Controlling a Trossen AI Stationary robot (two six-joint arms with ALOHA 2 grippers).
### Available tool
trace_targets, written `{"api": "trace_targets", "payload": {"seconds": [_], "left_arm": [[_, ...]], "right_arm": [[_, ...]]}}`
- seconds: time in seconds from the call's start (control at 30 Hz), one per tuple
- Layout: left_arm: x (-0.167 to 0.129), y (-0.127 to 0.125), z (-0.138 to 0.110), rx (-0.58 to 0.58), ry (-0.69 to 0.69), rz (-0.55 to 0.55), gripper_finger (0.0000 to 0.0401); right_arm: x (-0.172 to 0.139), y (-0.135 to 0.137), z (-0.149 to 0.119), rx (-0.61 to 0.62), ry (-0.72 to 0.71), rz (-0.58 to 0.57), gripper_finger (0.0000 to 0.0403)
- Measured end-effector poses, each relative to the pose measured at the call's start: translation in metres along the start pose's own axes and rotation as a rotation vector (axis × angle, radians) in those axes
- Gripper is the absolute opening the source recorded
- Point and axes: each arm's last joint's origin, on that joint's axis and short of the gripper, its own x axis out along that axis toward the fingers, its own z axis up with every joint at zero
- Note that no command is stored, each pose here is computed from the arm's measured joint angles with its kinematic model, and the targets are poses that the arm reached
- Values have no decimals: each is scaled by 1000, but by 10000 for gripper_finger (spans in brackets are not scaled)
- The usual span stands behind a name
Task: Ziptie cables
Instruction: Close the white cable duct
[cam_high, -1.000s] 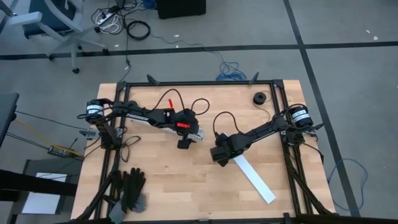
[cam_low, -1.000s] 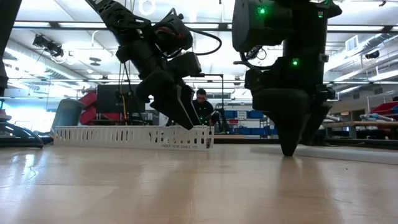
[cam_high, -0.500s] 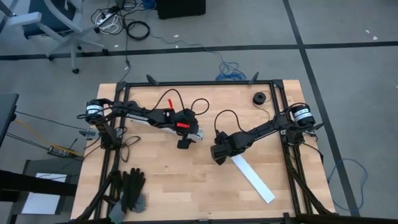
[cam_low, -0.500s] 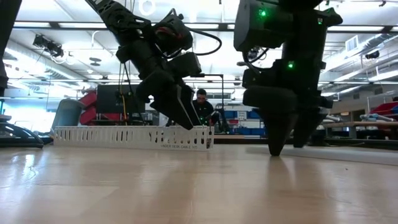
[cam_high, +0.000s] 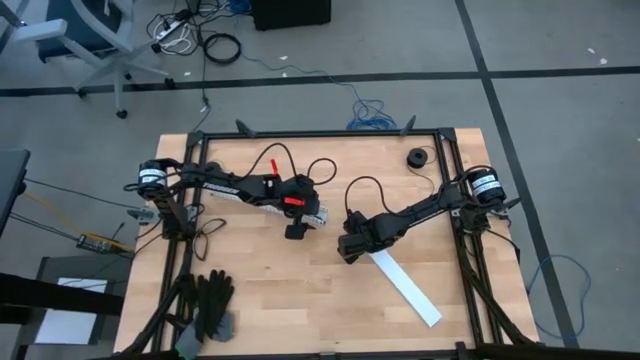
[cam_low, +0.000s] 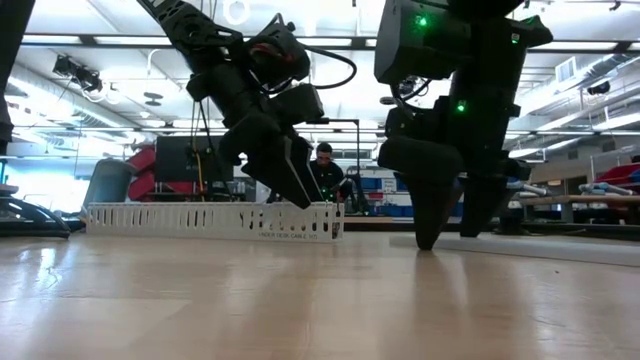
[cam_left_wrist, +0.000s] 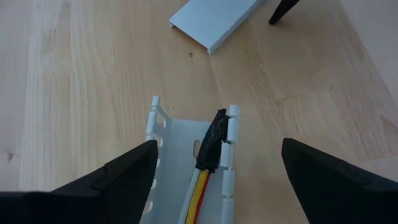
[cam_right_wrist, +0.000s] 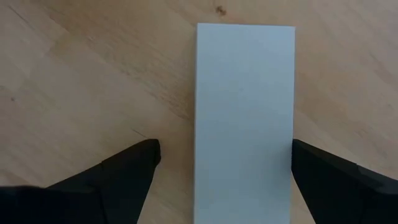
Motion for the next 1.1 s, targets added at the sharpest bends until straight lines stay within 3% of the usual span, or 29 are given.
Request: {"api": "trace_targets", "payload": {"seconds": [1.1], "left_arm": [[0, 0, 1, 1, -9, 3, 321]], "right_arm": [[0, 2, 0, -31, 27, 31, 339]]}}
